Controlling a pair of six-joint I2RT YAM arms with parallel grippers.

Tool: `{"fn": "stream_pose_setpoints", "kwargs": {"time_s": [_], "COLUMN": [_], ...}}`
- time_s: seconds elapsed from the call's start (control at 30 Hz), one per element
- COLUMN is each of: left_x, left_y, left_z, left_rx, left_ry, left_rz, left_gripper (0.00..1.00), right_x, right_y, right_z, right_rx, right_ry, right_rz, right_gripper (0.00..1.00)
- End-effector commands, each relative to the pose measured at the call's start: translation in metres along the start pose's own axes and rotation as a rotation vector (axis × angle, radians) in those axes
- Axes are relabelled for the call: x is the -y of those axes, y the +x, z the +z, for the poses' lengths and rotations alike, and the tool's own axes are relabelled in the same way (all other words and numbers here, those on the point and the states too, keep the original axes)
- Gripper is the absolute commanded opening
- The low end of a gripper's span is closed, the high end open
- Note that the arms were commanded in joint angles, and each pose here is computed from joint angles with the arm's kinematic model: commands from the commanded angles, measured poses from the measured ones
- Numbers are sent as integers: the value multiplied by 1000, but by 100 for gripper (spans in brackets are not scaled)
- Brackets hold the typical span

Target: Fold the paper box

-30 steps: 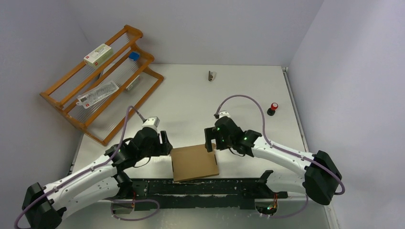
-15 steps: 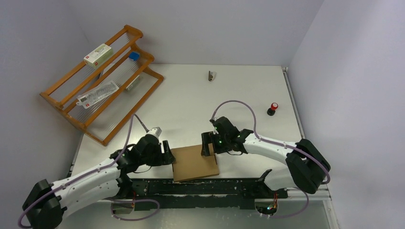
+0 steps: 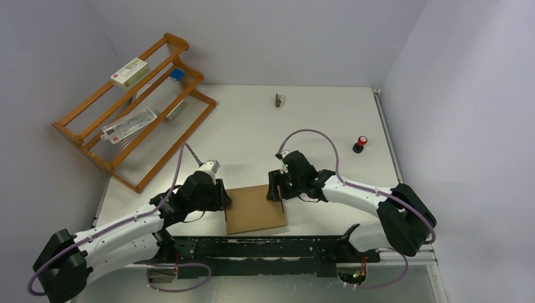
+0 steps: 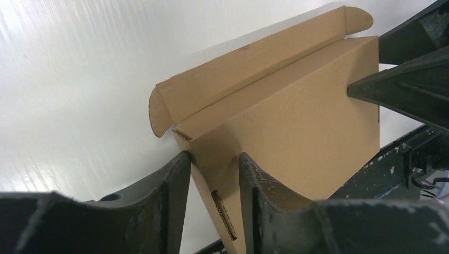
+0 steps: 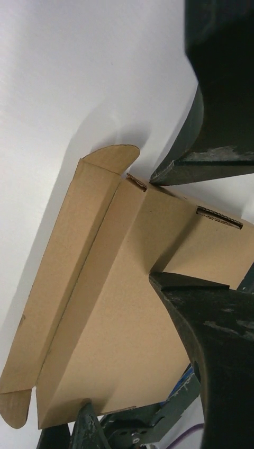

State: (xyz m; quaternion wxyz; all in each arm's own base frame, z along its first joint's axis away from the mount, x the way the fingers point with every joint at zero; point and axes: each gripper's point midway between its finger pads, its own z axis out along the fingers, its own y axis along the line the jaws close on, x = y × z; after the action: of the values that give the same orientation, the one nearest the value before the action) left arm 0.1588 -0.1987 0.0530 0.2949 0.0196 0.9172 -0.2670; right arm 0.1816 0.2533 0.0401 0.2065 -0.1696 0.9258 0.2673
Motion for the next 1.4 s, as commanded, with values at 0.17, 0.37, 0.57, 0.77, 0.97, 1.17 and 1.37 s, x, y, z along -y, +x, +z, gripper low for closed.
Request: {"fn": "stream_pose_setpoints", "kwargs": {"time_s": [0.17,0.37,0.57,0.77,0.97,1.17,1.37], "left_x": [36,48,58,53,47,49,49], "left_y": [-86,-123,-142,-129,-100,-76,-54], "left_z": [-14,-32,-41,-38,-28,-27,-26], "left_rx": [351,599,738,796,736,692,644], "left_ry": [95,160,187,243,306,349,368], "left_rz": [175,277,375,428,426,425,451], "left_gripper": [40,38,33,30,25,25,25], "right_x": [-41,-42,-52,-53,-52,-58,-58], "right_y": [-63,-90,-121,-127,-102,-80,-53], "right_z": [-20,-39,-54,-58,-54,-55,-56], "right_rx": [251,421,555,610,598,584,582], "right_ry": [-175,-158,-159,-154,-187,-195,-182], "right_rz": [-133,-216,-316,-398,-464,-535,-567], "right_gripper": [58,56,50,48,48,48,48]}}
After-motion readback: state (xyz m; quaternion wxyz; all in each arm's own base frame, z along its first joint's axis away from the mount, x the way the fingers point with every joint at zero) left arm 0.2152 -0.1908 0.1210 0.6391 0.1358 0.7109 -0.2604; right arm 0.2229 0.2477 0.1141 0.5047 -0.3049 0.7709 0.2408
